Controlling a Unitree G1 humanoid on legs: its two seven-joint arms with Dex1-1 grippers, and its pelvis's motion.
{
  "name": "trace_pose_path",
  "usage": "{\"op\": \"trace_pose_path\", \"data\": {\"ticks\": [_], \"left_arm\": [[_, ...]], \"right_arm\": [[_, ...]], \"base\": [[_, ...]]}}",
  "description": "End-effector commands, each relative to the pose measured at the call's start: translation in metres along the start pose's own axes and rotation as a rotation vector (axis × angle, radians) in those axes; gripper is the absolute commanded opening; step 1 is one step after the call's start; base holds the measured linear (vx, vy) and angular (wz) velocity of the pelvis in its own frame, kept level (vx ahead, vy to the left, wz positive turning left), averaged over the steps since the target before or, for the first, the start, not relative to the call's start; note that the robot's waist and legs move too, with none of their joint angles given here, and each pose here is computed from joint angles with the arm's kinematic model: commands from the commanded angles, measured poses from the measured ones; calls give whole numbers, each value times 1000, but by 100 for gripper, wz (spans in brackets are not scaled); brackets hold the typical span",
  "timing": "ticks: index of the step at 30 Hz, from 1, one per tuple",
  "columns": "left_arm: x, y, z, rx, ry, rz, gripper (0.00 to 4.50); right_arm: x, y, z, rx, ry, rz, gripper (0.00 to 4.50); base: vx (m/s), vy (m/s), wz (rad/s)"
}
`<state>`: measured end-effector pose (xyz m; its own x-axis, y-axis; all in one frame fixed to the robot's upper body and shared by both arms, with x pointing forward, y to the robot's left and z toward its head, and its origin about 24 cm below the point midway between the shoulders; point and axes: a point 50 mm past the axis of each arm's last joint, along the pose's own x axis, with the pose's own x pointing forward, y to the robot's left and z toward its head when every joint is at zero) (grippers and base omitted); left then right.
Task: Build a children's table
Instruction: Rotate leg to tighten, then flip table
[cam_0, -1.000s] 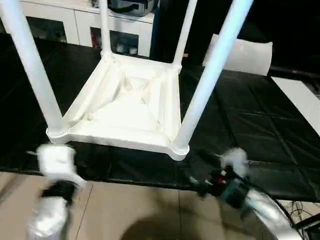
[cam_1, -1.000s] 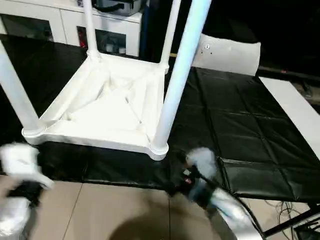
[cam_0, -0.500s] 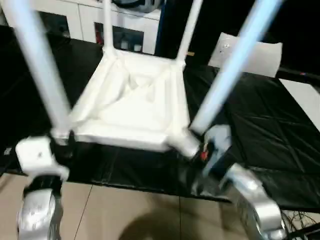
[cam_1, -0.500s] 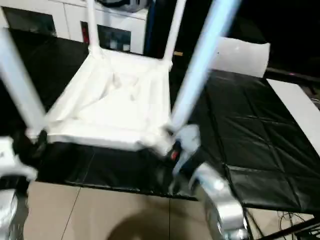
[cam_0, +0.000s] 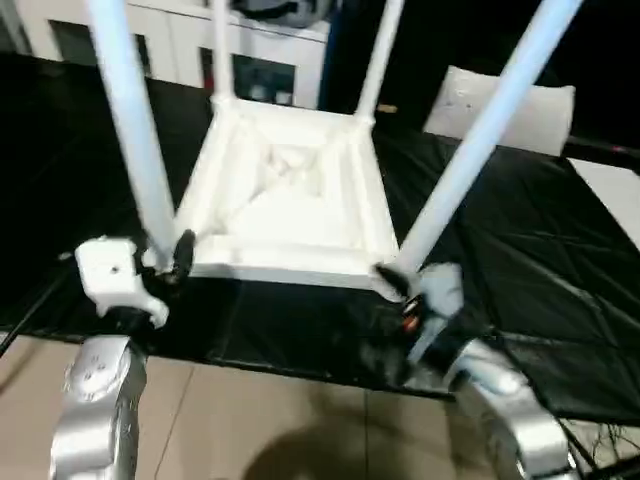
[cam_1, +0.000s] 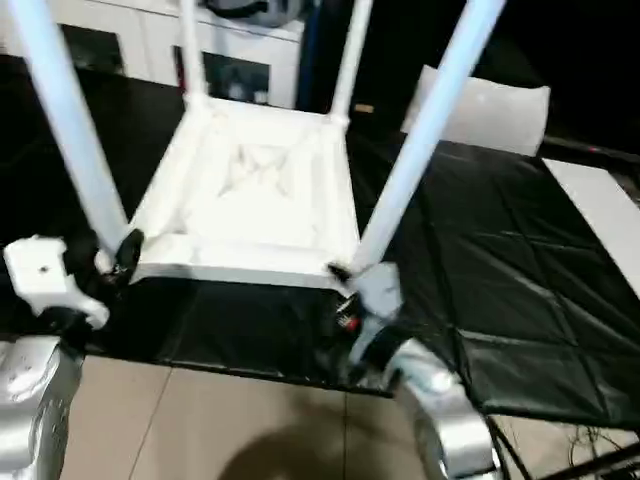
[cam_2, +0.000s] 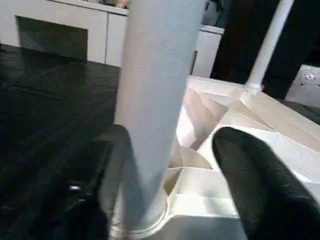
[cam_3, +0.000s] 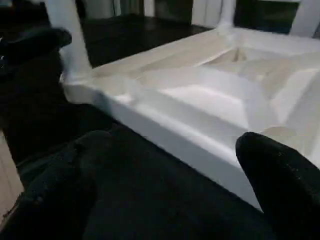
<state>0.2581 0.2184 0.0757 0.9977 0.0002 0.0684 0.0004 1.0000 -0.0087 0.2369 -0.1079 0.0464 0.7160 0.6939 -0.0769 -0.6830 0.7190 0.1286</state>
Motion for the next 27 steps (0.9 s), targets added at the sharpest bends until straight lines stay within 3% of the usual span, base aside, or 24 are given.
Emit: {"op": "trace_pose_path", "data": {"ticks": [1,4,11,20,22,24,26,27], "left_arm": [[7,-1,-3,6,15,18,289],[15,5,-4,48,27,77,254],[20,4,-6,30,32,45,252],[24,6,-7,59,42,50,335],[26,5,-7,63,49,45,335],[27,5,-8,62,51,43,300],[29,6,-7,44,47,47,303],[30,6,-6,28,43,49,283]], "right_arm": [[-2,2,-2,-8,28,25,450],[0,7,-3,-2,41,59,450],[0,6,-3,2,46,66,450],[1,10,-2,-23,53,112,450],[3,11,-2,-26,50,125,450],[3,12,-1,-27,48,131,450],[4,12,-1,-28,45,136,450],[4,12,0,-30,46,135,450]], "base": [[0,0,0],[0,0,0],[0,0,0],[0,0,0],[0,0,0],[0,0,0],[0,0,0],[0,0,0]]}}
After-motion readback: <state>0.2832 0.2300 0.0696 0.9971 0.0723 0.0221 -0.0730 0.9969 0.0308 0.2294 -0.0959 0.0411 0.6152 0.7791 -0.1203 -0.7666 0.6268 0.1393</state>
